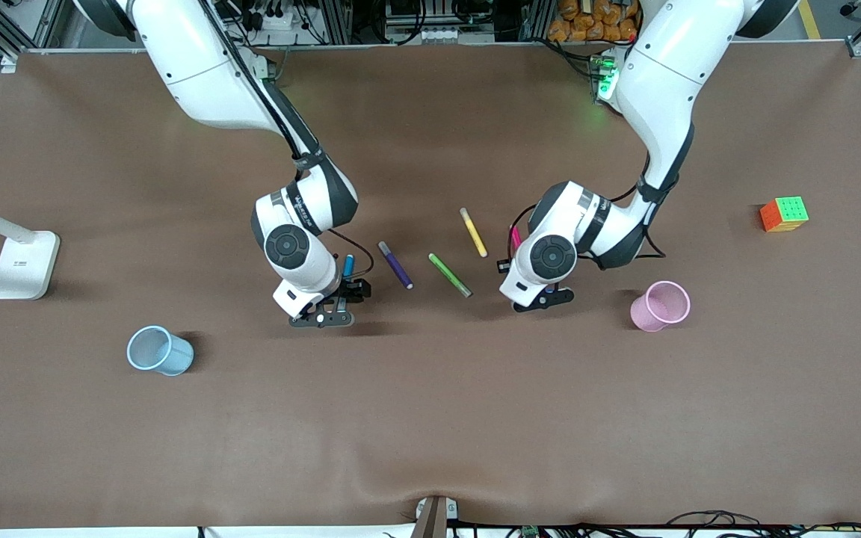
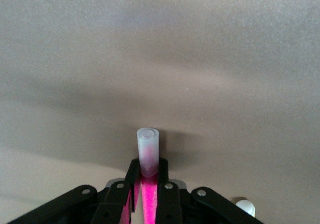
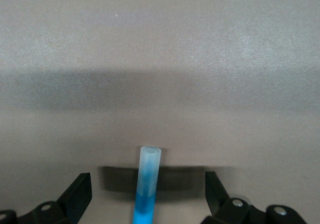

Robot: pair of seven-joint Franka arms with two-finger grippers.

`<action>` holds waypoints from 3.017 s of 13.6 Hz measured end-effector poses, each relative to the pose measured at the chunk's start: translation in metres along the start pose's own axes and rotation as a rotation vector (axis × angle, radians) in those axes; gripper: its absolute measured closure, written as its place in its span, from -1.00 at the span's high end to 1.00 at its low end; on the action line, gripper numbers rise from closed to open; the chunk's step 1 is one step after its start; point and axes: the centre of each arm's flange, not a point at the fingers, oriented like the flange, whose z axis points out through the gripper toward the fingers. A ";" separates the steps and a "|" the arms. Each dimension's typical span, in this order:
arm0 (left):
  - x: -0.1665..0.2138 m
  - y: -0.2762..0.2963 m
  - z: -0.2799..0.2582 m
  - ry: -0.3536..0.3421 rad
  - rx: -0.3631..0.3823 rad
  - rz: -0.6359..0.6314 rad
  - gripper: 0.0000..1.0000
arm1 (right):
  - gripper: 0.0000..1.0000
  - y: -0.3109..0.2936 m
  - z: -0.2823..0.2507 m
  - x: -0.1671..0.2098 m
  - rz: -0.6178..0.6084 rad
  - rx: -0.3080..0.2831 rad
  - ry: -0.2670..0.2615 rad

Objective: Place pink and blue markers in matching cups
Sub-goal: 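Carry the pink marker to the pink cup while the right gripper carries blue, then position the pink marker over the pink cup while the right gripper positions blue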

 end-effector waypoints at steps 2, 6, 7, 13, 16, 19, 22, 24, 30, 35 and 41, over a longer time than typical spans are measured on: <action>0.007 -0.005 -0.011 0.014 -0.016 -0.013 -0.65 | 1.00 0.000 0.002 -0.001 0.004 -0.003 -0.007; 0.014 -0.022 -0.078 0.086 -0.064 -0.051 -0.65 | 0.41 0.000 0.003 -0.002 0.006 -0.008 -0.013; 0.018 -0.034 -0.100 0.105 -0.076 -0.074 -0.65 | 0.16 0.000 0.001 -0.001 0.006 -0.007 -0.011; 0.041 -0.119 -0.205 0.253 -0.017 -0.162 -0.65 | -0.66 -0.001 -0.005 -0.003 0.010 -0.015 -0.031; 0.055 -0.143 -0.225 0.312 0.002 -0.189 -0.65 | -0.66 -0.002 -0.026 0.000 0.004 -0.011 -0.028; 0.070 -0.172 -0.239 0.345 0.011 -0.227 -0.65 | -0.66 0.008 -0.070 0.007 -0.078 0.001 -0.010; 0.075 -0.202 -0.260 0.374 -0.003 -0.273 -0.65 | -0.66 0.043 -0.111 0.024 -0.199 0.016 0.017; 0.083 -0.226 -0.265 0.382 0.000 -0.305 -0.65 | -0.66 0.070 -0.133 0.037 -0.280 0.023 0.049; 0.094 -0.252 -0.264 0.413 0.060 -0.321 -0.65 | -0.66 0.107 -0.200 0.068 -0.521 0.024 0.131; 0.103 -0.253 -0.246 0.454 0.112 -0.506 -0.65 | -0.66 0.141 -0.234 0.086 -0.655 0.095 0.219; 0.114 -0.247 -0.212 0.424 0.113 -0.650 -0.65 | -0.66 0.215 -0.242 0.097 -0.849 0.273 0.366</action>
